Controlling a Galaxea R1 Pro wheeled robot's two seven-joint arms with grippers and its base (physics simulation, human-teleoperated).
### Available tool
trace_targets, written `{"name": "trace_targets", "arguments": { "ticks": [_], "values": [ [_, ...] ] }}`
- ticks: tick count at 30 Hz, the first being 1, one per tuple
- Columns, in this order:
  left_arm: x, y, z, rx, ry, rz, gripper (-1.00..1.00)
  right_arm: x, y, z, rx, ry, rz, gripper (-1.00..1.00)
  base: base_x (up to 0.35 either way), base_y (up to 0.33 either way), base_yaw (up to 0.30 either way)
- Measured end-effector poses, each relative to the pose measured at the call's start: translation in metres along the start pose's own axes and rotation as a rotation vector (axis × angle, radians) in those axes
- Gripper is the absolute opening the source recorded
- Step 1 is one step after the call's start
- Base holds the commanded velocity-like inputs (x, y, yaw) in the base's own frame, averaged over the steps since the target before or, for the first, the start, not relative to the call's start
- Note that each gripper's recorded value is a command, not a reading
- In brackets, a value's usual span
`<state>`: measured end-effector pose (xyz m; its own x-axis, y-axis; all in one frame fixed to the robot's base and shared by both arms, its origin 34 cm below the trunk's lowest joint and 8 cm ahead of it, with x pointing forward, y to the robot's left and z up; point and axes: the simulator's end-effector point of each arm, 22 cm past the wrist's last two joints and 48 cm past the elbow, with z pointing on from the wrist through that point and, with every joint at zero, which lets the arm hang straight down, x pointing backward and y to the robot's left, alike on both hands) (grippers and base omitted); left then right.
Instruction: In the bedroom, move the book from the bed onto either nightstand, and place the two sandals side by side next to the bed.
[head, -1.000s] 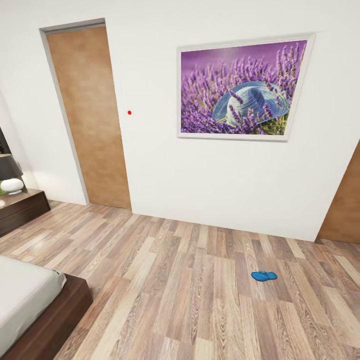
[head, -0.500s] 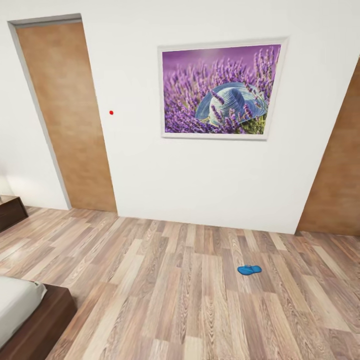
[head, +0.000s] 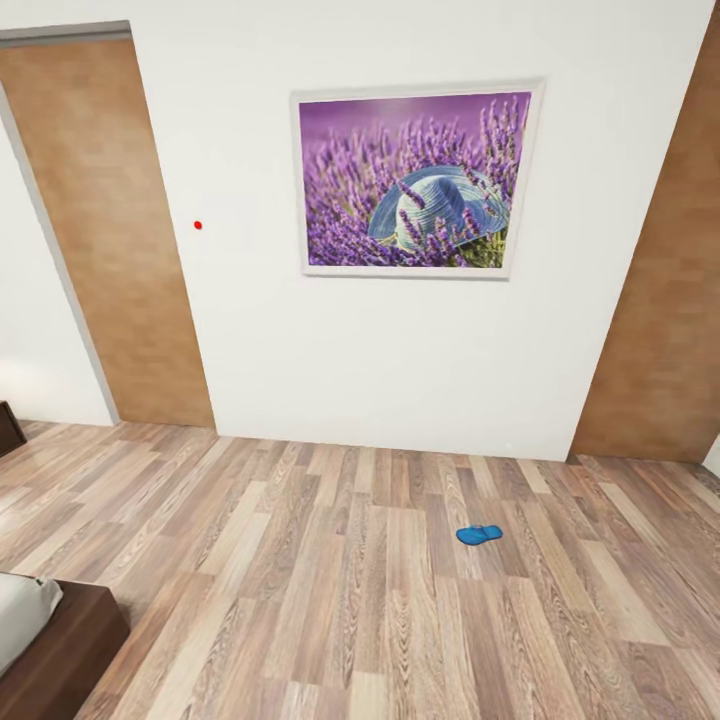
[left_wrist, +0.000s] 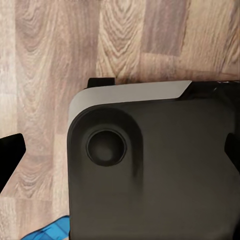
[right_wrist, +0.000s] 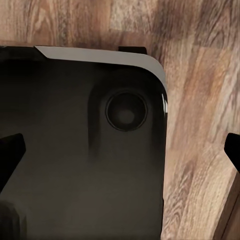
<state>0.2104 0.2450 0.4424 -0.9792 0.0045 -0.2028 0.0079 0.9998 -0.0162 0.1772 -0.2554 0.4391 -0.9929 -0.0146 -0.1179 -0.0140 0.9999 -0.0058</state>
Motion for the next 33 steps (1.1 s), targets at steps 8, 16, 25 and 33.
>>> {"name": "trace_targets", "arguments": {
  "ticks": [8,16,25,33],
  "values": [
    [-0.0001,-0.0003,0.0001,0.0,0.0,0.0,1.0,0.0001,0.0,0.0,0.0,0.0,0.0,1.0,-0.056,-0.007,-0.007],
    [-0.0005,0.0,0.0,0.0,-0.002,0.0,1.0,-0.0002,0.0005,0.0,-0.001,0.0,0.0,1.0,-0.103,-0.001,-0.05],
    [-0.0011,-0.0004,0.0,0.0,-0.005,0.001,1.0,-0.0003,0.0009,0.0,-0.001,0.0,0.0,1.0,-0.022,0.0,-0.111],
    [-0.0012,-0.0006,0.0,0.001,-0.005,0.002,1.0,-0.0004,0.0007,0.0,-0.001,0.0,0.0,1.0,-0.005,0.0,-0.08]
  ]
}}
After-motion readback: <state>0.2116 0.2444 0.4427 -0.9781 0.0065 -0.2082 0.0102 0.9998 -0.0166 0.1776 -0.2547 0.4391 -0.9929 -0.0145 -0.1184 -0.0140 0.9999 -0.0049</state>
